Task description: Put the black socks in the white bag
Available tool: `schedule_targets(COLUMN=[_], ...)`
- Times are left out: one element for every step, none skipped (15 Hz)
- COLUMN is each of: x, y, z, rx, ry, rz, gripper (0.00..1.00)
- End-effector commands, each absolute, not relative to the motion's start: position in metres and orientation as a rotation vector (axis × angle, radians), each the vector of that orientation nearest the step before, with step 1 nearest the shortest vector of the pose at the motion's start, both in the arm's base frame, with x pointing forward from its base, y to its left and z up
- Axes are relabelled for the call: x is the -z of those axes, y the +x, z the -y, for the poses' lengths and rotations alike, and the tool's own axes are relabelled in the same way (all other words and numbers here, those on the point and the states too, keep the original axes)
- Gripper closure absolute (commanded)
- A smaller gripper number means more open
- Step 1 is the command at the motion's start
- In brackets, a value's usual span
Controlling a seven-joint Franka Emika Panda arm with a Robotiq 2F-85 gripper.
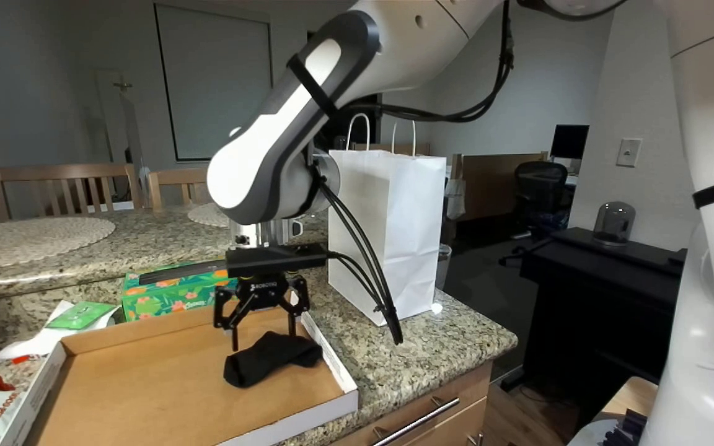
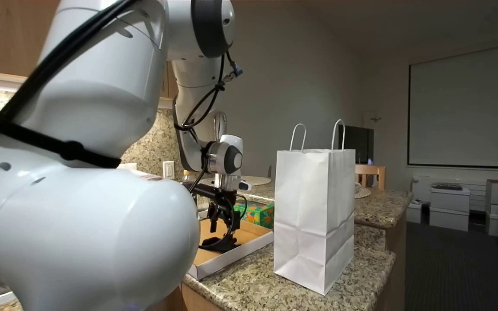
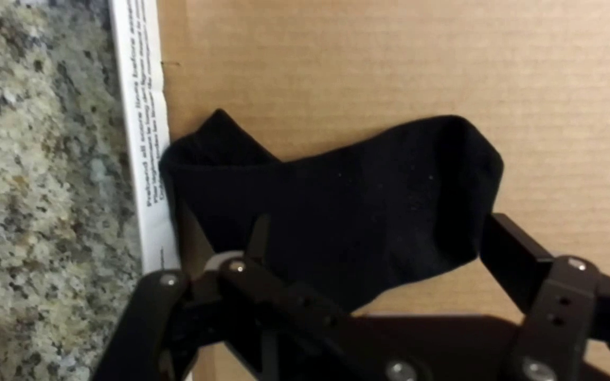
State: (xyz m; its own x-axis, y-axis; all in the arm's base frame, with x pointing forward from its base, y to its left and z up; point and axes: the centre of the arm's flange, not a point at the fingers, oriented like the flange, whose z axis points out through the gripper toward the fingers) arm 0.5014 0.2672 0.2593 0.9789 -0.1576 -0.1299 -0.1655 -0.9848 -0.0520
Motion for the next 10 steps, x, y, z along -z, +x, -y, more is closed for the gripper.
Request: schedule_targets(x=[-0.249, -0.245, -0.241, -0.239, -0.235, -0.233, -0.231, -0.228, -0.225, -0.221], y=[0.488, 0.488, 0.489, 0.489, 0.489, 0.489, 0.489, 0.490, 0.490, 0.490], z=[-0.254, -0.252, -0.251, -0.251, -0.252, -0.253, -0.253, -0.253, -0.253, -0.253], rx=[-0.225, -0.241, -0.253, -0.265, -0.278, -0.287, -0.294, -0.304, -0.313, -0.323], ry=[-3.075, -3.073, -3.067, -3.060, -3.053, -3.049, -3.049, -3.050, -3.047, -3.046], rz=[-0.334, -0.328, -0.325, -0.323, -0.326, -0.327, -0.326, -0.322, -0.329, -0.335], gripper=[0.00, 0.00, 0.00, 0.00, 0.00, 0.00, 0.00, 0.00, 0.00, 0.00])
